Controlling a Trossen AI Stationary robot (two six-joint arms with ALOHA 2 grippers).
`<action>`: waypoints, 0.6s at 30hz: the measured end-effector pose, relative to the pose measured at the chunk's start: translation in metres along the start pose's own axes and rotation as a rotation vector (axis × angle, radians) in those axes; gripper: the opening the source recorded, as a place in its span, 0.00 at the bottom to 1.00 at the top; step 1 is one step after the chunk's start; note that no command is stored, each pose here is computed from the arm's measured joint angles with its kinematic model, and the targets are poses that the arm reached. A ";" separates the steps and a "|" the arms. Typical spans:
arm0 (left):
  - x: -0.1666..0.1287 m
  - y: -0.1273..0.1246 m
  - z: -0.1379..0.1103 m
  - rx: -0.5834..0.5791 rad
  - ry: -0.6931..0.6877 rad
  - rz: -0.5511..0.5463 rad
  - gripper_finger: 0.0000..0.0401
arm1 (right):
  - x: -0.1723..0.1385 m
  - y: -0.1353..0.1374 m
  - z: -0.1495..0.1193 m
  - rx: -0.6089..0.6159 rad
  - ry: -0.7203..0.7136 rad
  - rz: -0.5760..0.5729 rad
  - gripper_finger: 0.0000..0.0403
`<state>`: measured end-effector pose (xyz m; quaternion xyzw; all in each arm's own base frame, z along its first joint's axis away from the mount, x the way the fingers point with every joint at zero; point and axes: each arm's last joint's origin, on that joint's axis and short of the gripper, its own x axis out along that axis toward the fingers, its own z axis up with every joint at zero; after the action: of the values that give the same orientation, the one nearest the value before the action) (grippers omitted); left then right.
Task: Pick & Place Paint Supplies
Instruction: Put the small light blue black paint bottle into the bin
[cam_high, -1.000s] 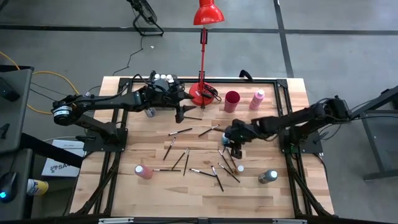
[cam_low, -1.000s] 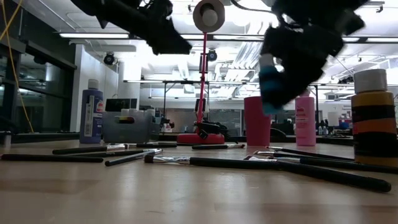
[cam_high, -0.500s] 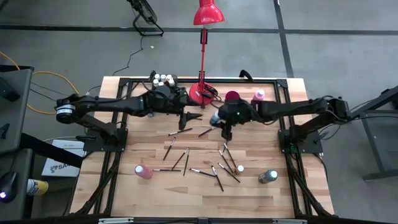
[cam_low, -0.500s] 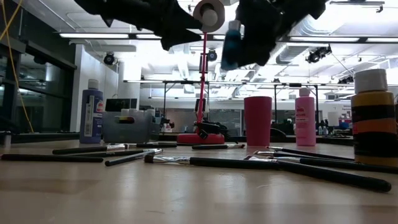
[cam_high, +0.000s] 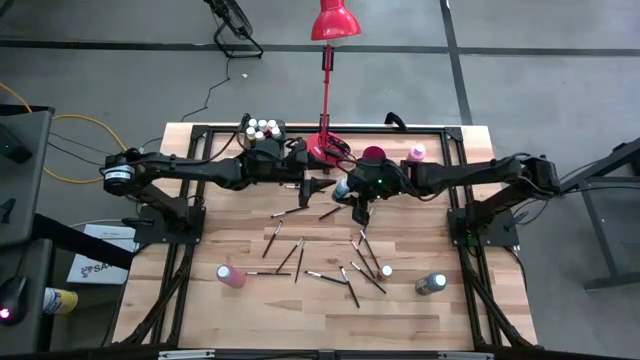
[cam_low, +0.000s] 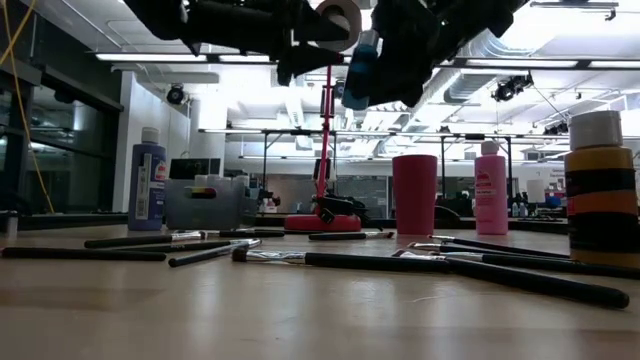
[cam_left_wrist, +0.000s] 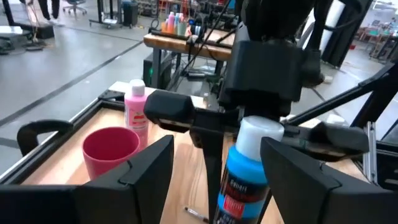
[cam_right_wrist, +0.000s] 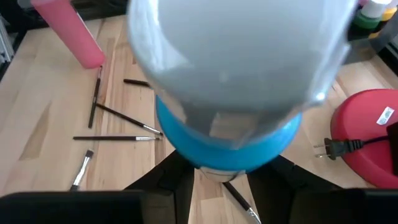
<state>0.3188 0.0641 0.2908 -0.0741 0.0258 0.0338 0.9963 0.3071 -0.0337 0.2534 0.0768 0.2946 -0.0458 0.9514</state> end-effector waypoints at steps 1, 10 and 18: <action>0.001 -0.002 0.000 0.002 0.007 -0.005 0.59 | 0.003 0.000 -0.001 0.000 0.006 -0.001 0.30; 0.003 -0.010 0.002 0.046 0.085 -0.040 0.59 | 0.018 -0.001 0.000 0.022 -0.044 0.009 0.31; 0.003 -0.010 0.001 0.045 0.092 -0.039 0.59 | 0.018 -0.002 0.002 0.024 -0.066 0.008 0.31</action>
<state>0.3226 0.0542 0.2932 -0.0539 0.0710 0.0103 0.9960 0.3231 -0.0368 0.2449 0.0876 0.2625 -0.0482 0.9597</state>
